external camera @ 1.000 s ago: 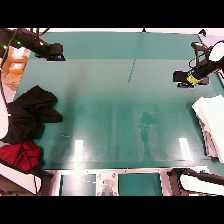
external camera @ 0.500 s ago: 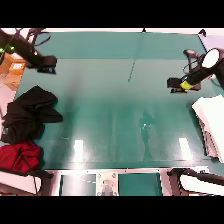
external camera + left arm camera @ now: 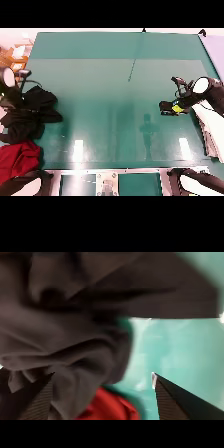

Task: Fold the shirts.

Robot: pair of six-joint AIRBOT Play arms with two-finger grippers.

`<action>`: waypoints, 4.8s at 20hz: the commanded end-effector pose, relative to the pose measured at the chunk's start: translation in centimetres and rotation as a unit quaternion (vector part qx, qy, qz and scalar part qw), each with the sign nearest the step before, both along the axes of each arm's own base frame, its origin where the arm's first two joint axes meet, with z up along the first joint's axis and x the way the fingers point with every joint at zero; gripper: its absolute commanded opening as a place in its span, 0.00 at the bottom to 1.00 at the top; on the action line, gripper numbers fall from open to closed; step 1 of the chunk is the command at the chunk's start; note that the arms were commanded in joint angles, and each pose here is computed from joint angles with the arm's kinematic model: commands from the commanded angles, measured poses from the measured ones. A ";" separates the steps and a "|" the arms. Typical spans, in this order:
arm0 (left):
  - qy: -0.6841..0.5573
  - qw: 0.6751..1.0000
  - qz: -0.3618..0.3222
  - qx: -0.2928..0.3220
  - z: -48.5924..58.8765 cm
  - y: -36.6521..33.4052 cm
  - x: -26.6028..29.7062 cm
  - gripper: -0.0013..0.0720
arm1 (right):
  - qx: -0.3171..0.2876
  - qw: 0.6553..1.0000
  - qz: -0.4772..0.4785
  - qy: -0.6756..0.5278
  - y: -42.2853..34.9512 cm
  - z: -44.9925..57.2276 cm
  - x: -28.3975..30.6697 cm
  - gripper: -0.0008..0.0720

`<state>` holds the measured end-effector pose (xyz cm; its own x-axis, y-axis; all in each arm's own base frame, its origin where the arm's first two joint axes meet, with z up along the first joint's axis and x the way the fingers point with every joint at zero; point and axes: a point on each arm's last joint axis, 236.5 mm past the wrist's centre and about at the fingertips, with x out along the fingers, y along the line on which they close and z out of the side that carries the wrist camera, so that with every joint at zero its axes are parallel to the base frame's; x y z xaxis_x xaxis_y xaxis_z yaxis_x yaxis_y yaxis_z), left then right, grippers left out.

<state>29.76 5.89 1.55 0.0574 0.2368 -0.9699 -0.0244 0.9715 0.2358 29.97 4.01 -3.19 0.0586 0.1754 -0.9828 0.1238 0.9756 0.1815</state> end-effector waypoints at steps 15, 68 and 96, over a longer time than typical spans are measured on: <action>-0.058 0.986 0.079 -0.138 -2.3 0.7 5.2 0.04 | 0.024 1.000 -0.003 0.006 1.2 -0.7 -1.2 0.46; -0.156 0.822 -0.122 -0.534 1.8 -35.0 20.7 0.04 | 0.302 0.949 -0.056 -0.079 3.8 0.5 3.5 0.03; -0.308 0.899 -0.086 -0.300 4.1 -18.0 4.6 0.04 | 0.260 0.942 -0.163 -0.135 1.8 -1.1 0.2 0.47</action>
<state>34.07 -13.17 11.99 0.6073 -0.4284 -0.6690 0.2787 0.9035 -0.3256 31.35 6.33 4.57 0.4682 0.6125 -0.6369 0.1373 0.6616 0.7372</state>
